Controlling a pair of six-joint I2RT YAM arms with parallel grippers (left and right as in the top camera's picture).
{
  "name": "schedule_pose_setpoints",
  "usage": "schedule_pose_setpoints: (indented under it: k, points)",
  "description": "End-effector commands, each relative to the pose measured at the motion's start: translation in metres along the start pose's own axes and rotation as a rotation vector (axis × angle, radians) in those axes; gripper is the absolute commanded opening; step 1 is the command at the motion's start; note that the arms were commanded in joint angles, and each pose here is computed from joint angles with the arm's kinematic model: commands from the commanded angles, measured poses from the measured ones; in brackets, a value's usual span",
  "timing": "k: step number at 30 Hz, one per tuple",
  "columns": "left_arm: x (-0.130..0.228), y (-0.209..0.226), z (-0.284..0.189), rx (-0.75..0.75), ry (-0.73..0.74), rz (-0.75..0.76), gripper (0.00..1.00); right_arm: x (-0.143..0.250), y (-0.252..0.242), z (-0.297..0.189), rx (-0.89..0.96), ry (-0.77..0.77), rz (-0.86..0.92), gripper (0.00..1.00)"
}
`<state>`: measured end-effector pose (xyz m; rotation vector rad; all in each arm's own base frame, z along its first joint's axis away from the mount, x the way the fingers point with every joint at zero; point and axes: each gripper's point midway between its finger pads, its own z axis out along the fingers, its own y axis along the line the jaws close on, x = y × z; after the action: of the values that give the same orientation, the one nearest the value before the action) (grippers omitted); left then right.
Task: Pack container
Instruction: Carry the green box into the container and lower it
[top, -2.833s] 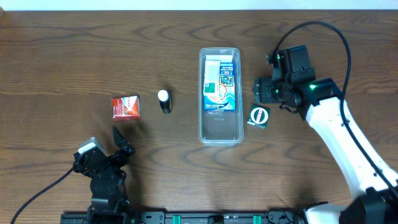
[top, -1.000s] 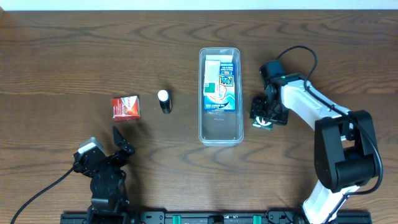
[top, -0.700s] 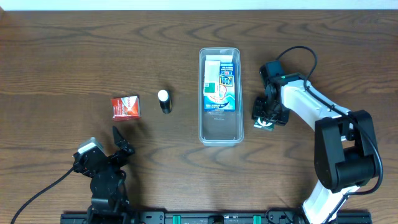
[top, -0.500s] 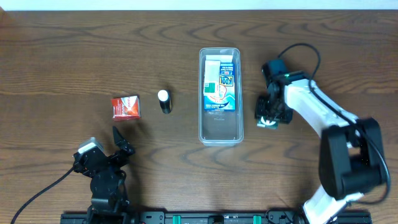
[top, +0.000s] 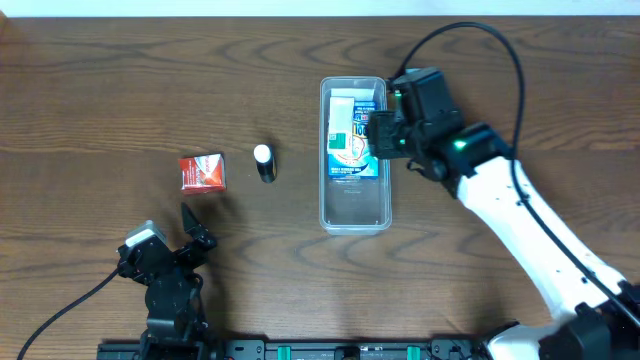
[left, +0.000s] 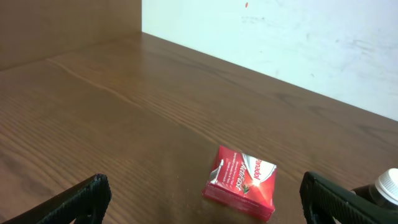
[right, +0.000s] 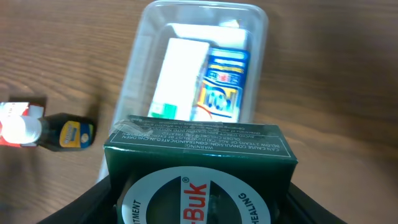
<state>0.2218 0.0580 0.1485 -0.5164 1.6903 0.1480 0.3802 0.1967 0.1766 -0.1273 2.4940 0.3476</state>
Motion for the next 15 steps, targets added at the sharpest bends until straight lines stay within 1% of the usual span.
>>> schedule_pose_setpoints:
  k: [1,6,10,11,15]
  points:
    - [0.010,0.005,0.002,-0.023,0.016,0.017,0.98,0.008,0.001,0.029,0.018,0.032,-0.013,0.48]
    - [0.010,0.005,0.002,-0.023,0.016,0.017,0.98,0.001,0.001,0.067,0.011,0.002,-0.007,0.48]
    - [0.010,0.005,0.002,-0.023,0.016,0.017,0.98,-0.006,0.003,0.080,0.000,-0.029,-0.006,0.48]
    - [0.010,0.005,0.002,-0.023,0.016,0.017,0.98,-0.007,0.002,0.080,0.001,-0.032,-0.011,0.52]
    - [0.010,0.005,0.002,-0.023,0.016,0.017,0.98,-0.007,-0.004,0.080,0.033,-0.034,-0.039,0.57]
